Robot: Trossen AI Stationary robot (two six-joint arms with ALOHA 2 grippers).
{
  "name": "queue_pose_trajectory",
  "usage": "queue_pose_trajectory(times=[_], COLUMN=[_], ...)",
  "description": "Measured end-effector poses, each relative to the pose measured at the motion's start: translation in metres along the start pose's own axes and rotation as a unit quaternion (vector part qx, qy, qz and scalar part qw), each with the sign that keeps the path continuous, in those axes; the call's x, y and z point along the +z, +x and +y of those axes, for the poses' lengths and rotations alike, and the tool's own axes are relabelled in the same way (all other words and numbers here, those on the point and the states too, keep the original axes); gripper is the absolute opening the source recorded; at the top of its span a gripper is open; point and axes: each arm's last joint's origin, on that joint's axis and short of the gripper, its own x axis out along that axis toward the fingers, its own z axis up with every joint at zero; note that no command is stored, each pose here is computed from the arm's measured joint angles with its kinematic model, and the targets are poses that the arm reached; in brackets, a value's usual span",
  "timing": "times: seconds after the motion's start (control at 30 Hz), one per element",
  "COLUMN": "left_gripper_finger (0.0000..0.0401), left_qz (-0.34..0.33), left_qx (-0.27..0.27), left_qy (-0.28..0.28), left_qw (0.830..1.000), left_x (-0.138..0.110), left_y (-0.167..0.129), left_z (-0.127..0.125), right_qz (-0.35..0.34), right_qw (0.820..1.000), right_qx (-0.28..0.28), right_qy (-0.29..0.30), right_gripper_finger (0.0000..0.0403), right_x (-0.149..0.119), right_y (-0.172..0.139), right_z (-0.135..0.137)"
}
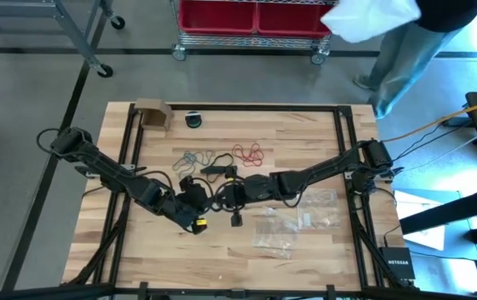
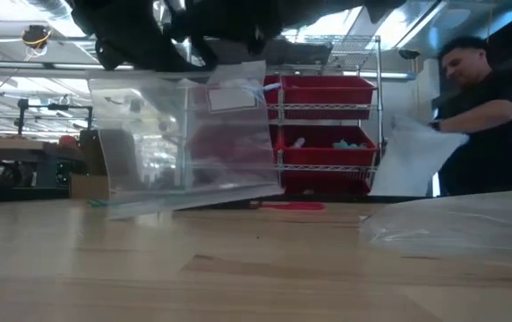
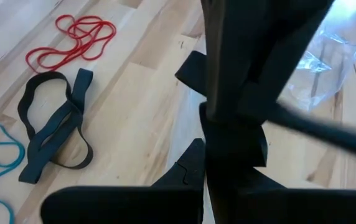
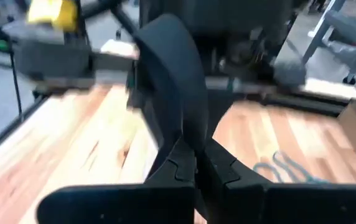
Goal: Sort rubber bands
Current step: Put the black rubber band into the transparent zip bag
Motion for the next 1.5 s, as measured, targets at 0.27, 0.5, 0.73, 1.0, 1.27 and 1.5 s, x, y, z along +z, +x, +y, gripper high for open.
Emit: queue_pose_trajectory(times=[0.27, 0.5, 0.73, 1.0, 1.27, 1.5], left_gripper_finger=[0.0, 0.0, 0.0, 0.0, 0.0, 0.0], left_qz=[-0.009, -0.02, -0.029, -0.047, -0.052, -0.04], left_qx=[0.02, 0.021, 0.012, -0.016, -0.043, -0.037], left_qy=[-0.031, -0.053, -0.051, -0.073, -0.076, -0.075], left_qw=[0.999, 0.998, 0.998, 0.996, 0.995, 0.996], left_x=[0.003, 0.008, 0.009, 0.014, 0.015, 0.012], left_y=[0.003, 0.006, 0.006, 0.005, 0.001, 0.001], left_z=[0.005, 0.007, 0.005, 0.0, -0.006, -0.005], right_qz=[0.05, 0.087, 0.098, 0.11, 0.093, 0.041], right_qw=[0.999, 0.996, 0.993, 0.984, 0.978, 0.996], right_qx=[0.012, -0.035, -0.073, -0.143, -0.179, -0.072], right_qy=[-0.005, 0.0, 0.006, 0.014, 0.055, 0.045], right_gripper_finger=[0.0, 0.0, 0.0, 0.0, 0.0, 0.0], right_x=[-0.01, -0.021, -0.026, -0.034, -0.041, -0.031], right_y=[-0.001, 0.003, 0.005, 0.009, 0.017, 0.02], right_z=[0.007, 0.009, 0.007, 0.003, -0.003, 0.006])
